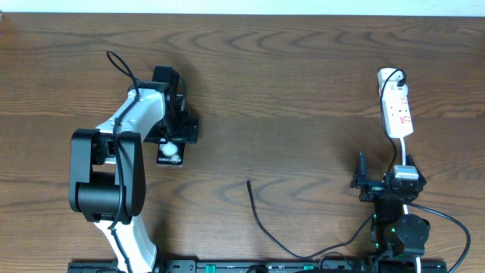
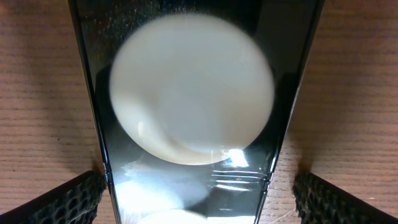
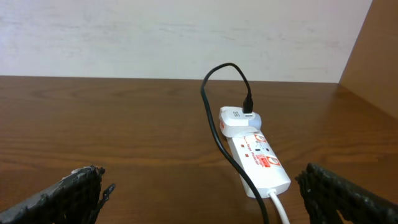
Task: Plug charger to phone and switch on socket
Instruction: 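Close the left gripper on the phone's long sides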
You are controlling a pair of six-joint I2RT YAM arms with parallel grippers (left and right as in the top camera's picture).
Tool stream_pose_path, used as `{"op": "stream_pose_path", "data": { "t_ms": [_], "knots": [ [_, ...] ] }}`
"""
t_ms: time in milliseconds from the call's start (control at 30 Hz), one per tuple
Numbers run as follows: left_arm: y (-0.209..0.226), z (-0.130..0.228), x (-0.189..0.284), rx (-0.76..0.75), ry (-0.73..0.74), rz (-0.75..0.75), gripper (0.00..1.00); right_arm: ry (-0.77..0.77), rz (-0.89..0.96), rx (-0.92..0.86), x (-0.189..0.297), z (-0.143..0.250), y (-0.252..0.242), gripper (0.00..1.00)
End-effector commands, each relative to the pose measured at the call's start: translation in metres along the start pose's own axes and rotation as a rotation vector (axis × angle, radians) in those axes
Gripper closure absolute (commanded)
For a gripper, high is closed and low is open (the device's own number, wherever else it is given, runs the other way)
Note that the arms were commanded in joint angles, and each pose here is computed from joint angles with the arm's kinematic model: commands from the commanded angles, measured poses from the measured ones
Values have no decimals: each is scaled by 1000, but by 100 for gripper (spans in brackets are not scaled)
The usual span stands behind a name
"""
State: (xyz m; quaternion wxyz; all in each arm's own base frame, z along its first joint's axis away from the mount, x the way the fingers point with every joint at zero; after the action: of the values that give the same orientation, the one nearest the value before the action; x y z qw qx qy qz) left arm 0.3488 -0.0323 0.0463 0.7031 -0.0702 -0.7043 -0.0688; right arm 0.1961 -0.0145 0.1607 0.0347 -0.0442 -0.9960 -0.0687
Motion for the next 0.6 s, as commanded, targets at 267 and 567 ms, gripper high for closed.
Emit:
{"op": "stream_pose_path", "data": {
  "t_ms": [267,567],
  "knots": [
    [4,14,-19,-7,83,-37,2,0,3,8,0,0,-1,1],
    [5,12,-19,-8,71,-39,2,0,3,8,0,0,-1,1]
  ]
}}
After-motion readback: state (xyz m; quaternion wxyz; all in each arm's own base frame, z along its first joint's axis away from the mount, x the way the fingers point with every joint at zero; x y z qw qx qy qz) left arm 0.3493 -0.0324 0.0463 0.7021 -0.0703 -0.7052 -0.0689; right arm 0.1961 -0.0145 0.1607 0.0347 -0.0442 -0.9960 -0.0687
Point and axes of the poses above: each gripper's point midway between its finger pads, its own x axis back along the fingers, its own y axis along the line the jaws close on, z = x × y, the point moved 5 cm from there along x, back along the fingers, and after that the axes turned 10 degrees about -x, right-handed, at the moved point
